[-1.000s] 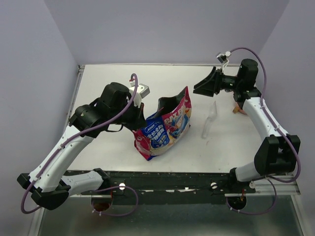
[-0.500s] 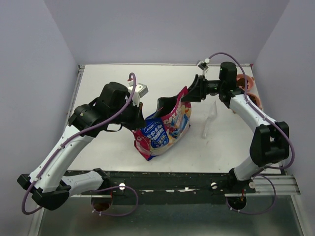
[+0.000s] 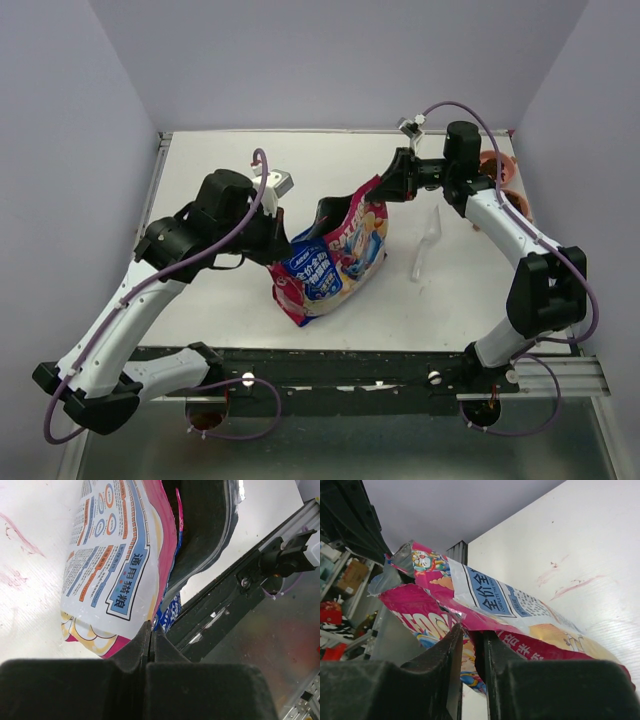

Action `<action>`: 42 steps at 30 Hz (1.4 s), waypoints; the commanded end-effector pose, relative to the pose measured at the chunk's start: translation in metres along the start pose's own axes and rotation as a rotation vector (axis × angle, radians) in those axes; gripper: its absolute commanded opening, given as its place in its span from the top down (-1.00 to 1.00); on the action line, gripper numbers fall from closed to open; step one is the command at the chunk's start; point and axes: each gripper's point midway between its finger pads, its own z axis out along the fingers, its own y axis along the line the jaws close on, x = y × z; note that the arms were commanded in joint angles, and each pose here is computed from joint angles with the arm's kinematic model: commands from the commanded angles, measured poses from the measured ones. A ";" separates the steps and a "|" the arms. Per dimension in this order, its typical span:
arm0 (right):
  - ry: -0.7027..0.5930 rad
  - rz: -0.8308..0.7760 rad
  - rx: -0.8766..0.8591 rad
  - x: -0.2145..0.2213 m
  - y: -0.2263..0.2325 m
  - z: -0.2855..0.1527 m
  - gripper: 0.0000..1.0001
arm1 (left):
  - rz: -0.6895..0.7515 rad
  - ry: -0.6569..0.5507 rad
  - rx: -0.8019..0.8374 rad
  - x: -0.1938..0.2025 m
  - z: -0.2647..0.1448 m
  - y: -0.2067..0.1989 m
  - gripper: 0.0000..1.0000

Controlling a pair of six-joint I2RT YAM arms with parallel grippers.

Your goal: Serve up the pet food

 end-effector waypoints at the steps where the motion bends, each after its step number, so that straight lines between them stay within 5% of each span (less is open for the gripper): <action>1: -0.021 -0.073 0.015 -0.011 0.006 0.002 0.55 | 0.025 -0.040 -0.047 0.002 -0.010 0.014 1.00; 5: -0.031 -0.039 0.031 -0.013 0.005 0.001 0.99 | 0.055 -0.073 -0.064 -0.002 -0.011 0.021 1.00; 13: -0.178 0.085 0.321 -0.020 -0.022 -0.053 0.99 | 0.034 -0.179 -0.176 -0.035 -0.014 0.051 1.00; 24: -0.115 0.168 0.526 0.003 -0.010 -0.071 0.99 | 0.006 -0.193 -0.133 -0.040 -0.007 0.054 0.97; 30: -0.124 0.203 0.507 0.006 -0.005 -0.069 0.99 | 0.013 -0.162 -0.057 -0.017 0.002 0.046 0.07; 34: -0.120 0.207 0.494 0.005 -0.005 -0.067 0.99 | 0.022 -0.163 -0.058 -0.019 0.007 0.049 -0.29; 42: -0.117 0.208 0.489 -0.002 -0.007 -0.064 0.99 | 0.038 -0.175 -0.063 -0.030 0.013 0.052 -0.36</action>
